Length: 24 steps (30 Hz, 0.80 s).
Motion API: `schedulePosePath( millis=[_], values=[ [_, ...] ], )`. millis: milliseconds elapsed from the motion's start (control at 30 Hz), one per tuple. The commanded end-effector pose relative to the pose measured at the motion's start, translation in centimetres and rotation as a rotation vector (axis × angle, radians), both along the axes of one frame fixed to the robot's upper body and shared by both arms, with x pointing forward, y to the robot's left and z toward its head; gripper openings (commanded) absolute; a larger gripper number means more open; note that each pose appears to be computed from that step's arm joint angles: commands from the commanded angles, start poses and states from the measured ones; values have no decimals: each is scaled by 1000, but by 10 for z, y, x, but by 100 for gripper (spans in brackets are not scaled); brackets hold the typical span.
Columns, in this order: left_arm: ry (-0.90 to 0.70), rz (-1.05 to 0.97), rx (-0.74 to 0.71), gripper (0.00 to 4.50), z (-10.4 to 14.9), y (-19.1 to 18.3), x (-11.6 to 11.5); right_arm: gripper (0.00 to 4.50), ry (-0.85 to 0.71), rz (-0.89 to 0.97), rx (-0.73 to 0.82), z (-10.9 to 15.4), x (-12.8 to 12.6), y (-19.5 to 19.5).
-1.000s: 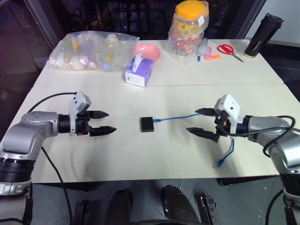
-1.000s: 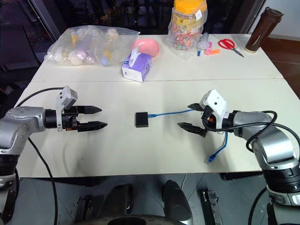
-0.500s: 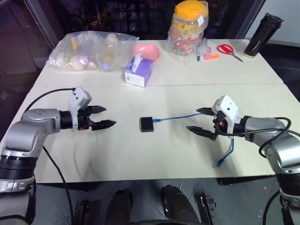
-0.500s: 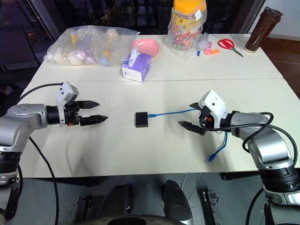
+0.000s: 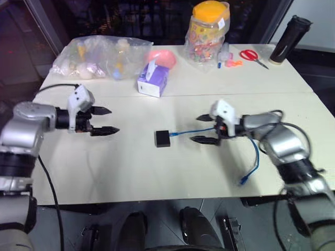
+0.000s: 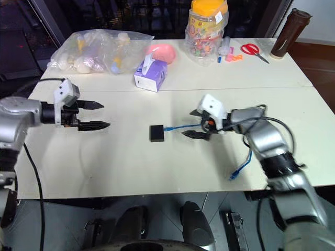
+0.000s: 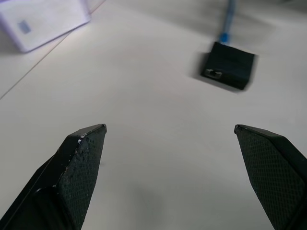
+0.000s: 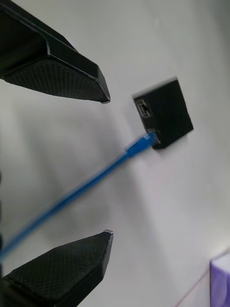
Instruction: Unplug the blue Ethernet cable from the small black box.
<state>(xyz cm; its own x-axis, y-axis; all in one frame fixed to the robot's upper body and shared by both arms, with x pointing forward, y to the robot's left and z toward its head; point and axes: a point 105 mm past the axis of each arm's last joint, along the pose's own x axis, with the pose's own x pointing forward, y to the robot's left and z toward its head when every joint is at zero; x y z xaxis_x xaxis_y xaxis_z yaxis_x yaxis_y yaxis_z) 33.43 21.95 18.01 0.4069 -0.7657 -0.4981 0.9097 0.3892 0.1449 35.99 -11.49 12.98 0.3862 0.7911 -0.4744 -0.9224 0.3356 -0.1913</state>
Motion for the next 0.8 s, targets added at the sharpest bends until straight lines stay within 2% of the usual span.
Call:
schedulePosePath(
  millis=[33, 300, 400, 633, 733, 800],
  values=[
    [23, -60, 56, 450, 2, 4, -7, 444, -11, 31, -36, -4, 16, 4],
    [16, -66, 46, 450, 3, 2, -12, 444, 75, 146, -61, -25, 23, 37],
    [14, -66, 42, 450, -2, -1, -14, 360, 93, 170, -70, -34, 20, 45],
    [4, -57, 30, 450, -4, -6, -8, 6, 99, 198, -103, -50, 11, 43],
    [-6, -80, 2, 450, -2, -18, -1, 2, 3, 210, -194, -53, 12, 34],
    [-14, -73, -49, 450, 1, -27, 8, 2, -248, 209, -297, -32, 25, 25]
  ],
)
